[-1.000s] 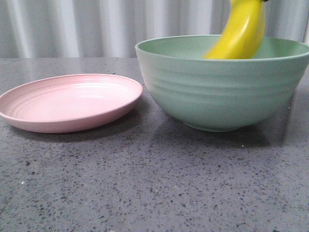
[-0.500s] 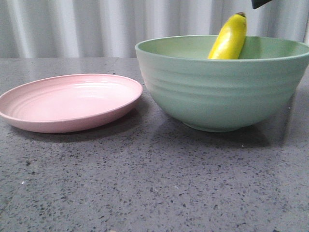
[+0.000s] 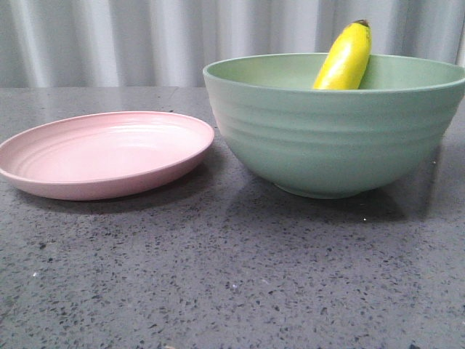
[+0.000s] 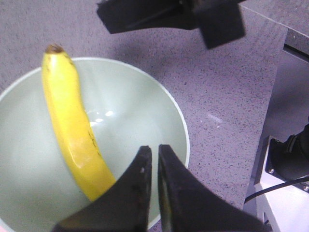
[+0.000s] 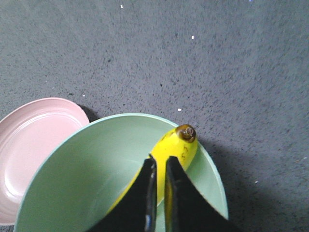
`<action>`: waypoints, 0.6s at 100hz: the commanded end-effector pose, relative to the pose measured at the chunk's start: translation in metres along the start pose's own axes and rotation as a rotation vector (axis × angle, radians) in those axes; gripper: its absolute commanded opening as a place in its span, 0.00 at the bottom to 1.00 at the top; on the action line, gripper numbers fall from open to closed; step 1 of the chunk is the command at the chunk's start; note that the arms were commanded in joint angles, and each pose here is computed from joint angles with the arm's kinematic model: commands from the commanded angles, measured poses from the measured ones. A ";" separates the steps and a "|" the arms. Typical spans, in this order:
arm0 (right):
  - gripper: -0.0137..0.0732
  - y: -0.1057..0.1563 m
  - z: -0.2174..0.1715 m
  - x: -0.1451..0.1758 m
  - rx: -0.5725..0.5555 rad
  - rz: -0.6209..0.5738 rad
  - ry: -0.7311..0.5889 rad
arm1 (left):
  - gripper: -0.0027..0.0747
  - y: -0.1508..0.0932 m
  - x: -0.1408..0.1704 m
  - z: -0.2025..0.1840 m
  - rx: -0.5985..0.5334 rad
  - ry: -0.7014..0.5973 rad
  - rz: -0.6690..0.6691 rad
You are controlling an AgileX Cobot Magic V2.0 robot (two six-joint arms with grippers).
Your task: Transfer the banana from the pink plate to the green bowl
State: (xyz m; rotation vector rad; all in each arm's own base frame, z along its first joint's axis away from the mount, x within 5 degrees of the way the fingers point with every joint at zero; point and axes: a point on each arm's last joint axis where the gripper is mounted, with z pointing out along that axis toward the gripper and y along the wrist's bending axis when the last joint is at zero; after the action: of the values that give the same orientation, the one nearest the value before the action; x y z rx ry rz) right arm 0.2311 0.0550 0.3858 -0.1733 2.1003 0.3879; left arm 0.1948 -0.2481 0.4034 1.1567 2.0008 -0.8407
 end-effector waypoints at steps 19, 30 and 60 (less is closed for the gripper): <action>0.08 0.001 -0.046 0.024 0.052 -0.082 -0.263 | 0.01 -0.014 -0.004 -0.041 -0.062 -0.224 0.075; 0.08 -0.003 -0.056 0.049 0.080 -0.079 -0.338 | 0.01 -0.011 0.011 -0.046 -0.114 -0.281 0.058; 0.08 -0.006 -0.081 0.112 0.084 -0.083 -0.395 | 0.01 -0.005 0.087 -0.059 -0.269 -0.406 0.006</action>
State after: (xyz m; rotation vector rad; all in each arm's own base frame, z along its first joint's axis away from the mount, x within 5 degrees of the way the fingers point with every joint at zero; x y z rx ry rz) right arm 0.1164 0.0289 0.3239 -0.1421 1.8216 0.2813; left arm 0.1520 -0.1796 0.3633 0.8961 1.8134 -0.7131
